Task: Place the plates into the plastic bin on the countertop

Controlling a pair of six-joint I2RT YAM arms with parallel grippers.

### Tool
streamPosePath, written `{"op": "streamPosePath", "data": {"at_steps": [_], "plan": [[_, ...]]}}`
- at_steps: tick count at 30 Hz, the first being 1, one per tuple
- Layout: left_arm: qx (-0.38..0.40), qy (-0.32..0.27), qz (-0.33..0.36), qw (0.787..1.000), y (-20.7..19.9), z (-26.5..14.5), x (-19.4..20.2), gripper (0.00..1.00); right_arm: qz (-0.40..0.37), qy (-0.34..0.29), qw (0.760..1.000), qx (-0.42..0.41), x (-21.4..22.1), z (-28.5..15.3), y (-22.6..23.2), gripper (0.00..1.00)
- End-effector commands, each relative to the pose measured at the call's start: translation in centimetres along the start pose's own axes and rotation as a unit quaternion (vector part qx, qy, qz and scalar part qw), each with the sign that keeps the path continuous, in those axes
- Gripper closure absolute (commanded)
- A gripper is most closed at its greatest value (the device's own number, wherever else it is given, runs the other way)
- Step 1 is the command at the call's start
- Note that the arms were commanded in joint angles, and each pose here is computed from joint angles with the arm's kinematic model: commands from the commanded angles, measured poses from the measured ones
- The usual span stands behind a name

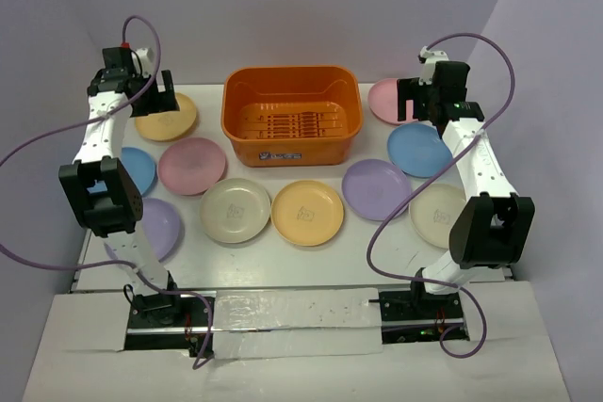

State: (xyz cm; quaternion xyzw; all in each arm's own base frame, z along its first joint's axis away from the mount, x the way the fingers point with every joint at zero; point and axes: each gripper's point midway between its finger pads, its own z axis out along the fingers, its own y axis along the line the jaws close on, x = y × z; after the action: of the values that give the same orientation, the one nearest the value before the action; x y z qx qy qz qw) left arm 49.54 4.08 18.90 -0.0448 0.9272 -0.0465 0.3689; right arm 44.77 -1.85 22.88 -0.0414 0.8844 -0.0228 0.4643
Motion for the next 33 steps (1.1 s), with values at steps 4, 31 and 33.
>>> {"op": "streamPosePath", "data": {"at_steps": [4, 31, 33], "plan": [[-0.038, -0.002, 0.096, 0.995, -1.0, 4.1, -1.6, 0.01, -0.003, -0.036, 0.999, 0.015, -2.9, -1.3, -0.9, 0.0], [-0.027, 0.057, 0.165, 0.984, -1.5, 14.9, 3.1, 0.16, -0.012, -0.036, 0.999, 0.038, -2.4, -2.6, -1.7, 0.0], [-0.035, 0.061, 0.167, 0.983, -1.1, 15.6, 3.5, 0.19, -0.011, -0.036, 0.999, 0.038, -2.3, -2.6, -1.8, 0.0]]}}
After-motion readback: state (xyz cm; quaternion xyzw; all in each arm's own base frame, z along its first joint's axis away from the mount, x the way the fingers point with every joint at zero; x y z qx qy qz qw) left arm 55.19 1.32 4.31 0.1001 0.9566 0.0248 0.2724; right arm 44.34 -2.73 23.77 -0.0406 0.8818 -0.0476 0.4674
